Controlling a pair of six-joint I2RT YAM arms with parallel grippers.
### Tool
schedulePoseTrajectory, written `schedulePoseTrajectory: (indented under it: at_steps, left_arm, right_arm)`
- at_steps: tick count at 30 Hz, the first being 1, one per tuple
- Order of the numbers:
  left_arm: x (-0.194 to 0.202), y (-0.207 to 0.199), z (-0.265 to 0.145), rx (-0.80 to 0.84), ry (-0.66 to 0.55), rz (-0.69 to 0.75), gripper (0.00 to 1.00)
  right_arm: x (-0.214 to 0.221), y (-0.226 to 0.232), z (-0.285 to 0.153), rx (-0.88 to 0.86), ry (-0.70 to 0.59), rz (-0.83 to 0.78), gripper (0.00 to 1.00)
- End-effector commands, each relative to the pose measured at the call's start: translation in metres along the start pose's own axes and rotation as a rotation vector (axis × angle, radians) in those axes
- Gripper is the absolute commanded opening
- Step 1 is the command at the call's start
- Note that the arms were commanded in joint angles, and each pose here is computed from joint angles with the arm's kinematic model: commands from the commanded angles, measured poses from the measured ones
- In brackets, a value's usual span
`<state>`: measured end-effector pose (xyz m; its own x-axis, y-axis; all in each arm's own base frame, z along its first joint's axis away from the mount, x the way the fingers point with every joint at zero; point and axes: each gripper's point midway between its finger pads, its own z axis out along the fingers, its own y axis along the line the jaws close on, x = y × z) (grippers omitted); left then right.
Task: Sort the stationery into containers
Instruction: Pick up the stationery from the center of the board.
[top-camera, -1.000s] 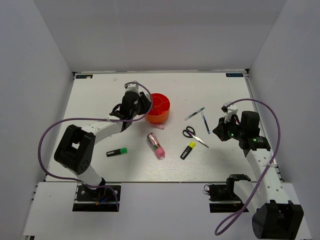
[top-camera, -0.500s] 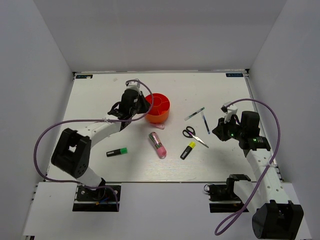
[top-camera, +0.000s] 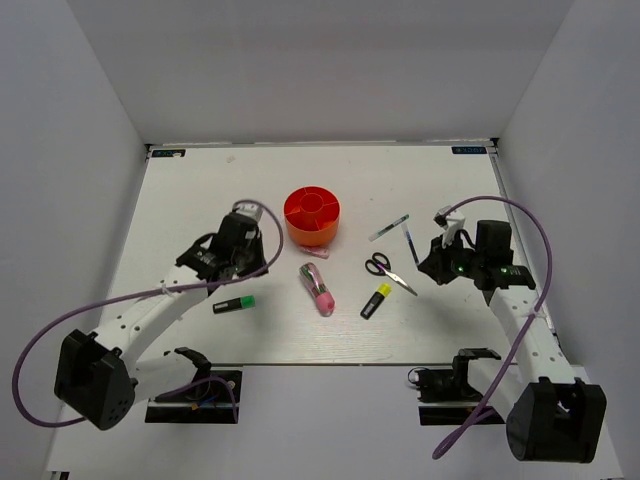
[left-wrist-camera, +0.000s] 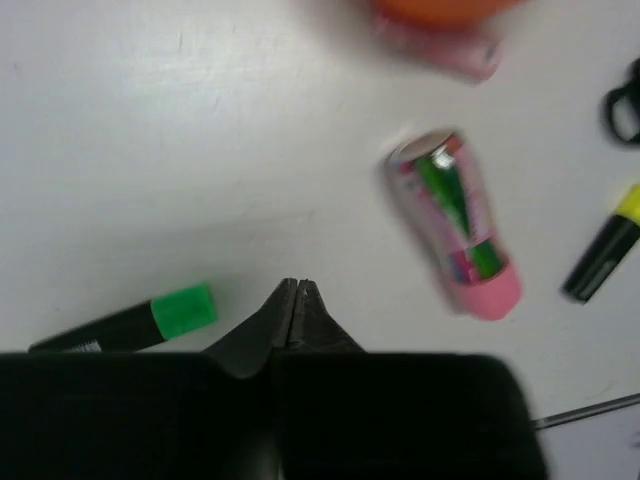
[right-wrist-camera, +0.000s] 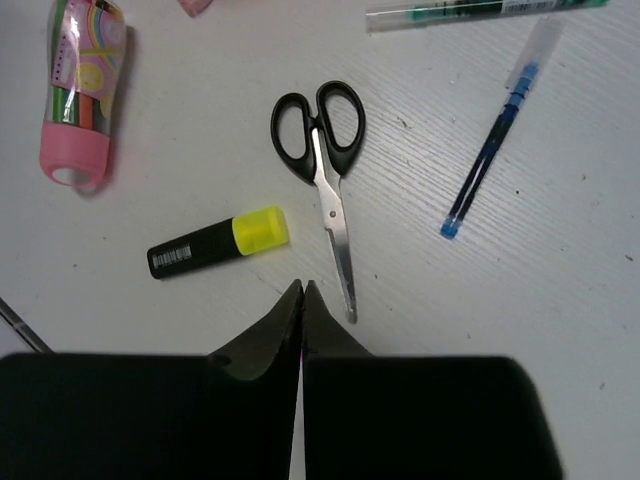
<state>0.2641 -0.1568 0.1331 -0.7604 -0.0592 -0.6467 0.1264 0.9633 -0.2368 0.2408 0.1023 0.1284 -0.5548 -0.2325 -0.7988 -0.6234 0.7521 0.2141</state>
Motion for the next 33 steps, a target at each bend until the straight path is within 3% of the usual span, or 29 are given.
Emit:
schedulePoseTrajectory:
  at_steps: [1, 3, 4, 6, 7, 8, 10, 13, 18, 23, 33]
  left_arm:
    - [0.017, 0.006, 0.002, -0.014, -0.011, -0.195, 0.00]
    - [0.003, 0.010, -0.006, -0.018, -0.081, -0.201, 0.00]
    - [0.000, 0.013, -0.011, -0.022, -0.099, -0.161, 0.02]
    - [0.000, 0.032, -0.020, -0.096, -0.098, -0.099, 0.42]
    - [0.006, 0.041, -0.025, -0.123, -0.082, -0.044, 0.61]
    - [0.007, 0.056, -0.029, -0.186, -0.085, -0.039, 0.78]
    - [0.017, 0.073, -0.034, -0.244, -0.093, -0.008, 0.88]
    - [0.029, 0.097, -0.037, -0.320, -0.118, 0.000, 0.95]
    - [0.019, 0.104, -0.049, -0.355, -0.161, 0.021, 0.97]
    - [0.022, 0.106, -0.054, -0.356, -0.152, 0.022, 0.97]
    - [0.022, 0.102, -0.054, -0.328, -0.149, 0.037, 0.97]
  right_arm:
    - [-0.031, -0.003, 0.007, -0.011, -0.073, -0.062, 0.00]
    - [-0.041, 0.014, 0.014, -0.145, -0.128, -0.130, 0.15]
    - [-0.040, 0.021, 0.017, -0.196, -0.139, -0.152, 0.33]
    - [-0.045, 0.043, 0.027, -0.359, -0.172, -0.212, 0.48]
    - [-0.060, 0.045, 0.030, -0.375, -0.212, -0.265, 0.52]
    - [-0.052, 0.051, 0.046, -0.413, -0.158, -0.250, 0.52]
    - [-0.075, 0.054, 0.057, -0.406, -0.159, -0.307, 0.53]
    - [-0.068, 0.059, 0.097, -0.429, -0.059, -0.311, 0.56]
    - [-0.063, 0.076, 0.145, -0.392, 0.006, -0.360, 0.62]
    - [-0.073, 0.079, 0.178, -0.331, -0.055, -0.369, 0.62]
    - [-0.047, 0.082, 0.231, -0.249, 0.036, -0.332, 0.67]
